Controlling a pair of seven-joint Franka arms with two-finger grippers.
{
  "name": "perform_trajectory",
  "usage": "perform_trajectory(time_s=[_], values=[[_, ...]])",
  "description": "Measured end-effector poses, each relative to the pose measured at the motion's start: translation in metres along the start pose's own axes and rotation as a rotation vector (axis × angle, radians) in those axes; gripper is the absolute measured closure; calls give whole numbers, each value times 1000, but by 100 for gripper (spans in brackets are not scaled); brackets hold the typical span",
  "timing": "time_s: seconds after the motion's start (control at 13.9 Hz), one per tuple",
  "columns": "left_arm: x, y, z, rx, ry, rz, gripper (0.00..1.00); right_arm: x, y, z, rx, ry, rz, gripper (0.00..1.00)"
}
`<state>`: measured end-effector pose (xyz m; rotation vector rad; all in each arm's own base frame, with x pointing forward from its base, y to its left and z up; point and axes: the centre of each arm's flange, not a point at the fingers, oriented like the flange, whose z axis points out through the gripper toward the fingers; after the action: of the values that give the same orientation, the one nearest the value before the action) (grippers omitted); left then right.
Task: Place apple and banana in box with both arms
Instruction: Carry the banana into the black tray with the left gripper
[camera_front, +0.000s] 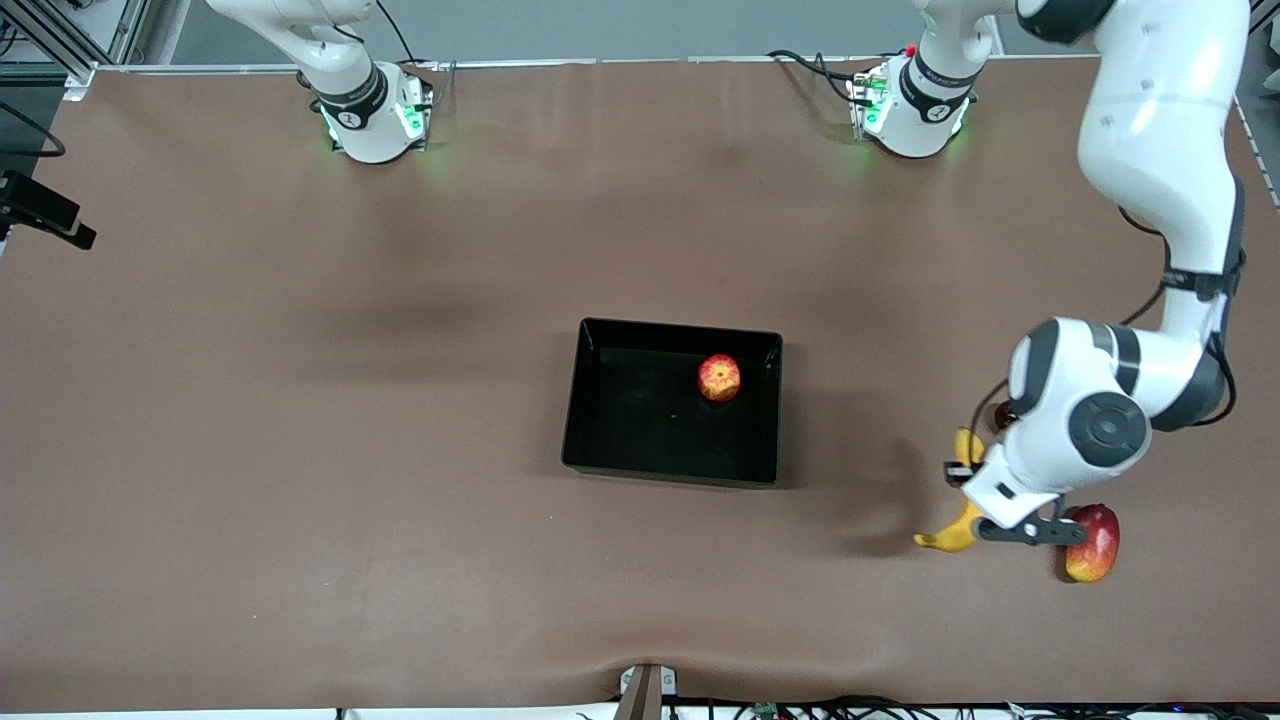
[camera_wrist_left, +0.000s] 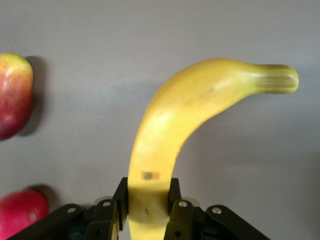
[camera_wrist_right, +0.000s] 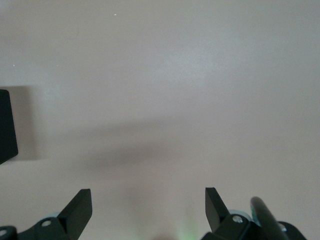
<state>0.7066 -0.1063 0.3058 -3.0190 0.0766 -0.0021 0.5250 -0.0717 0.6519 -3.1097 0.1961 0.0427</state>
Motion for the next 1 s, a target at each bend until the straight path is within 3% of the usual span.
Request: perform_trajectory(time_s=[0.22, 0.43, 0.72, 1.0], values=[[-27, 88, -62, 13, 4, -35, 65, 0, 2, 0, 4, 0, 4, 0], [-62, 181, -90, -10, 20, -113, 65, 0, 6, 0, 10, 0, 12, 0], [-116, 298, -78, -27, 10, -193, 65, 0, 7, 0, 14, 0, 15, 0], [-140, 379, -54, -100, 37, -218, 65, 0, 8, 0, 15, 0, 17, 0]])
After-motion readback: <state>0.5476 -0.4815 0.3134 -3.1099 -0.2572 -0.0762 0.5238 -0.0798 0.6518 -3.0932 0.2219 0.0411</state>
